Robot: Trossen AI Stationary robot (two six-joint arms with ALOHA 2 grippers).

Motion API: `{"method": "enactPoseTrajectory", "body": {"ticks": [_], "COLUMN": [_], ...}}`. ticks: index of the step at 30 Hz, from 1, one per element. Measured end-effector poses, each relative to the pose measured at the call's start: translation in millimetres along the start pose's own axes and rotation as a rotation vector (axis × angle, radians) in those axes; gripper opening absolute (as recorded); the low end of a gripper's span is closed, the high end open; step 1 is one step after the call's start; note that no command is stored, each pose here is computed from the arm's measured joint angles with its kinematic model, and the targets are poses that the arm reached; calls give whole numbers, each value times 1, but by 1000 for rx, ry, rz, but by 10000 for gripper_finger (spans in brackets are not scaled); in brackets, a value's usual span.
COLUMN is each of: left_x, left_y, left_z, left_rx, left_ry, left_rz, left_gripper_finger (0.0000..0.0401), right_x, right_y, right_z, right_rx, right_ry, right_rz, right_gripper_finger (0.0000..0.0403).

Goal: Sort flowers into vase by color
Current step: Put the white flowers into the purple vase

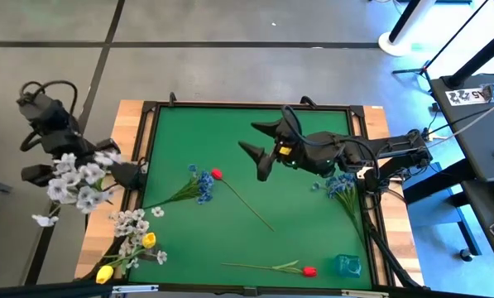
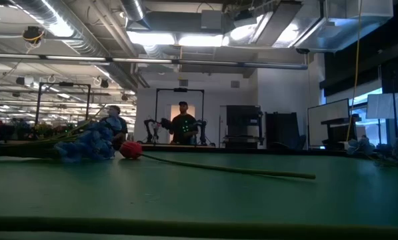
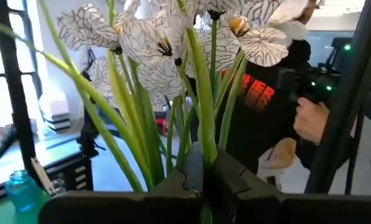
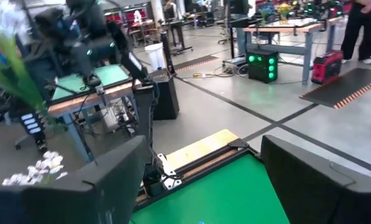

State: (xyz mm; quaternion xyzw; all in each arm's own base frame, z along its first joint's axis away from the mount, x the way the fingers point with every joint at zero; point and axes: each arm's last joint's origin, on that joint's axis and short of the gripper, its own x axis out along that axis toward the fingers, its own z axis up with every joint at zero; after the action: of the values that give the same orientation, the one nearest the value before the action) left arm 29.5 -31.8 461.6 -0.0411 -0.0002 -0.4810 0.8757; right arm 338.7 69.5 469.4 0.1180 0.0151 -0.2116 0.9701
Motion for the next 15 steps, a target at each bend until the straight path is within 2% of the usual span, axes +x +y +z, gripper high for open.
{"method": "enactPoseTrajectory", "body": {"ticks": [4,10,15], "left_x": [-2,-1,7], "left_y": [-1,0,6], "left_z": [-11,-35,-58], "left_rx": [31,103,86], "left_ry": [-14,-125,-186], "left_rz": [-40,-115,-129], "left_gripper_finger": [1,1,1], "right_x": [0,0,0], "right_y": [-1,-1,-1], "right_z": [0,0,0], "right_rx": [47,144,159], "right_ry": [-9,-9,-11], "right_rz": [-28,-34,-43], "right_gripper_finger": [317,317,317]}}
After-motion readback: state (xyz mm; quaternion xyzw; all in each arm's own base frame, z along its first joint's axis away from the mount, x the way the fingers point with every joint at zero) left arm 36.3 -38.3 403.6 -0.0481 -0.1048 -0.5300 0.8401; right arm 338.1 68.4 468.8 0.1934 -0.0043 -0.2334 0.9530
